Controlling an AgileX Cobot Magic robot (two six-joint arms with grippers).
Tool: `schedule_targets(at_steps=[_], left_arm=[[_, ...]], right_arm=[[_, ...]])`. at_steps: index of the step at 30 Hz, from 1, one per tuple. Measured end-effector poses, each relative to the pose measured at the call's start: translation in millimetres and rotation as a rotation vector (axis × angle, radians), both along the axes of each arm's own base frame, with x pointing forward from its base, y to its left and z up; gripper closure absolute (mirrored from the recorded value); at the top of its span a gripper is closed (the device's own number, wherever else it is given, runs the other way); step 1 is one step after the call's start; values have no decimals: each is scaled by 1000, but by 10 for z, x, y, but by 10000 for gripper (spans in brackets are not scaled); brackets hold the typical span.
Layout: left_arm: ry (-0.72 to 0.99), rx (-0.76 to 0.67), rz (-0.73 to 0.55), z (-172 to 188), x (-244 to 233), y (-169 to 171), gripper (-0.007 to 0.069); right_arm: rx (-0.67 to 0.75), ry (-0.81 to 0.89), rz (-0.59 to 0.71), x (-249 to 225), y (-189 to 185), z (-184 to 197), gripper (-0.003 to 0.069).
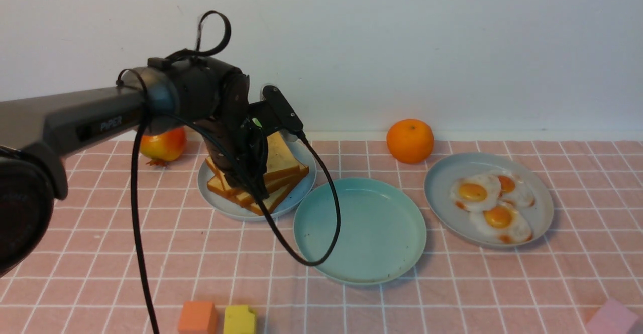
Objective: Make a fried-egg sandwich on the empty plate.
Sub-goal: Use the left arm to grab a slice of bread, then use the left arm to put a slice of bread into the empty plate in the middle
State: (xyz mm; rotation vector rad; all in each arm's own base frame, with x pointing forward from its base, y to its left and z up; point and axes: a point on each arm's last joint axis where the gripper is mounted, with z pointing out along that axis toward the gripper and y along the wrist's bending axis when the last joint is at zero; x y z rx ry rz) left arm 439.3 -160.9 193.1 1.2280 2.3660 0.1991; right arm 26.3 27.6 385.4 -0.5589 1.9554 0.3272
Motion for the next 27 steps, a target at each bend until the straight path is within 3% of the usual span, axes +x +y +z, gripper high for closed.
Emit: schedule_targets(at_steps=[3, 8, 13, 15, 17, 19, 23, 27], left_arm=[[1, 0, 0, 2, 0, 0, 479], [-17, 12, -18, 77, -48, -83, 481], [-87, -55, -60, 635, -346, -344, 531], [-126, -154, -109, 993, -606, -557, 534], [-128, -199, -158, 1125, -783, -690, 534], [-110, -212, -217, 1142, -929, -812, 534], [-13, -118, -419, 684, -1263, -1134, 534], [16, -90, -451, 470, -1287, -1209, 536]], right_arm=[[-1, 0, 0, 0, -1, 0, 627], [-1, 0, -1, 0, -1, 0, 625], [-3, -1, -2, 1, -3, -1, 620], [-4, -1, -3, 2, -3, -1, 616], [-5, 1, -2, 0, -3, -3, 616], [-9, 6, -2, -2, -5, -8, 616], [-34, 34, -2, -13, -16, -38, 613], [-42, 45, -2, -18, -19, -48, 611]])
